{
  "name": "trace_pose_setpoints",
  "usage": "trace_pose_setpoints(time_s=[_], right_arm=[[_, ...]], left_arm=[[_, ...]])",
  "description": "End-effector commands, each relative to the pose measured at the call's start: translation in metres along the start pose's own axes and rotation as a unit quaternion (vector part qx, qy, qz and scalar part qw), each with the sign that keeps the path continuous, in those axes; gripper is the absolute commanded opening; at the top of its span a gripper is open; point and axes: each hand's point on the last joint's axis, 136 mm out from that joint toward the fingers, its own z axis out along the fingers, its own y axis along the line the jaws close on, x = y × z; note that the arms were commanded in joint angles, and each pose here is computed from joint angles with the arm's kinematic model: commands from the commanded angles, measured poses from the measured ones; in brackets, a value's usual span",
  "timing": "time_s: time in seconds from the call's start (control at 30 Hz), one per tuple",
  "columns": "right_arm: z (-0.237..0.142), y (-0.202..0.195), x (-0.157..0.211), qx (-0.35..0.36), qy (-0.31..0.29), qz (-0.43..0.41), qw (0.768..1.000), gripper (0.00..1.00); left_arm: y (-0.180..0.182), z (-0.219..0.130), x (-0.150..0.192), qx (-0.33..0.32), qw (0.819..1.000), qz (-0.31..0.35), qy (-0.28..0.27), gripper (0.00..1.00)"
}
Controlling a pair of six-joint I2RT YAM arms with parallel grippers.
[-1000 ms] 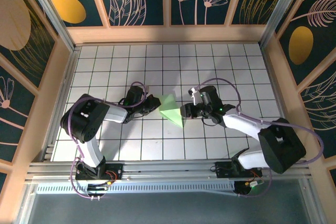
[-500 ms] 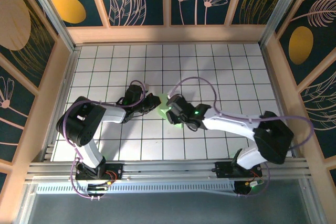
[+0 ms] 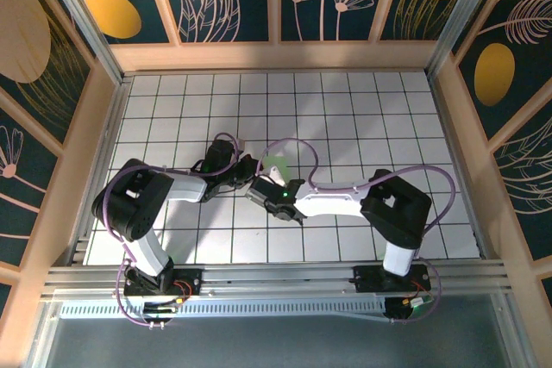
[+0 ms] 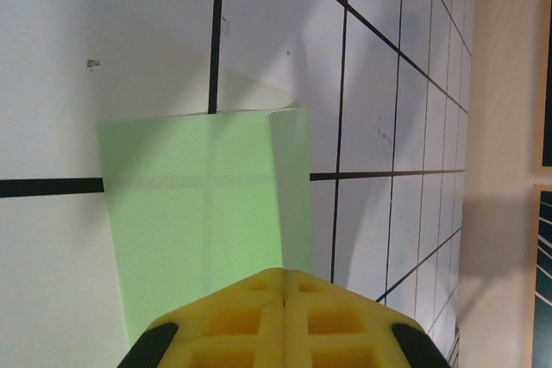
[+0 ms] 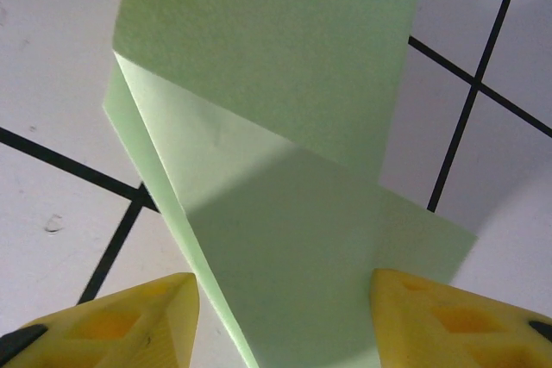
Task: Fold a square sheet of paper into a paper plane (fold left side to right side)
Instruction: Fourth fold the wing at the center of the table.
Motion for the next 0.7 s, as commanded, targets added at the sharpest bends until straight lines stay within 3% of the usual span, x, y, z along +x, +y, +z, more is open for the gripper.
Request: trace_pose_setpoints(time_s=[0.0, 0.43, 0.67], right_arm=[[0.0005, -0.007, -0.0038, 0.034, -0.007, 0.004, 0.999, 0.54], [0.0002, -0.0092, -0.0029, 0.041, -0.01, 0.005, 0.999, 0.4], [0.0, -0.0073, -0.0038, 0.042, -0.012, 0.002, 0.999, 0.26]], left_arm=[[-0.0229, -0.0039, -0.0051, 0.022, 1.0, 0.012, -0.004, 0.0], [-0.0218, -0.0025, -0.0066, 0.019, 1.0, 0.012, -0.007, 0.01], [-0.0191, -0.0025, -0.0052, 0.015, 1.0, 0.011, -0.006, 0.06]])
